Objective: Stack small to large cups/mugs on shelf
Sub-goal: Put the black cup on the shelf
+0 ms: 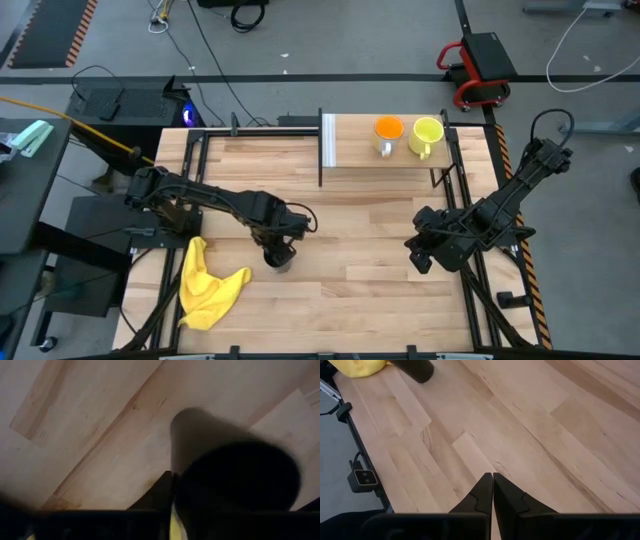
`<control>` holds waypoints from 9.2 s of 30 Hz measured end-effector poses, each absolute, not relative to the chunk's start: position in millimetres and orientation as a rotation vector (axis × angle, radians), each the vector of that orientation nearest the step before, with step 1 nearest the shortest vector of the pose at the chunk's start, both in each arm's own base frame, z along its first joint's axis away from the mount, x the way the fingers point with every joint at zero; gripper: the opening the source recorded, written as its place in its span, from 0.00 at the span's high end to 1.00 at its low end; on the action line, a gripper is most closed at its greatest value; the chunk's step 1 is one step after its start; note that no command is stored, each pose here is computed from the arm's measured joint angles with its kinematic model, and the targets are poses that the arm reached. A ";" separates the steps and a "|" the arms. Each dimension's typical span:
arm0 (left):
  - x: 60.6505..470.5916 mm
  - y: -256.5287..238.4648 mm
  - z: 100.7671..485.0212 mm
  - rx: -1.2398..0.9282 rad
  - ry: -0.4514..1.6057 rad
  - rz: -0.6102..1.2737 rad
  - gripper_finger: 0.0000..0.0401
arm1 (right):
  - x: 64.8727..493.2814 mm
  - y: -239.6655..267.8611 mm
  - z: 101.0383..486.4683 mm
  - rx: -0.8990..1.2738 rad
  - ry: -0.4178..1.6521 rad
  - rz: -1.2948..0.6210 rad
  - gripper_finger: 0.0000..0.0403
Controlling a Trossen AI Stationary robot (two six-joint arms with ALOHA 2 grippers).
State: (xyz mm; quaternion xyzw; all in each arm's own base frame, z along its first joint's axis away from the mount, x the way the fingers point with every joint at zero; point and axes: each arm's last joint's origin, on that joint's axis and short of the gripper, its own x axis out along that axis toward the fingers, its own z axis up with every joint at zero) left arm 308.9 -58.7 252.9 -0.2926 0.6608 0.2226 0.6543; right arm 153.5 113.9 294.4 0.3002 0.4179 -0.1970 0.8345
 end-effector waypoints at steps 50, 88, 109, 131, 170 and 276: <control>347.4 116.3 405.9 -0.611 1.049 0.512 0.98 | 132.5 92.6 297.0 0.649 0.842 -0.631 0.98; 371.5 174.1 398.7 -0.610 0.777 0.581 0.98 | 142.5 15.4 335.2 0.481 0.419 -0.810 1.00; 383.9 174.3 391.5 -0.605 0.757 0.558 0.98 | 212.7 -89.9 374.8 0.393 0.343 -0.521 1.00; 380.8 178.9 391.0 -0.632 0.758 0.575 0.98 | 266.5 -105.8 390.2 0.390 0.550 -0.525 1.00; 393.9 176.4 376.9 -0.606 0.795 0.555 0.98 | 256.5 -90.8 368.4 0.367 0.779 -0.630 1.00; 399.6 183.2 378.1 -0.627 0.729 0.507 0.89 | 270.7 -136.0 338.6 0.547 0.843 -0.679 1.00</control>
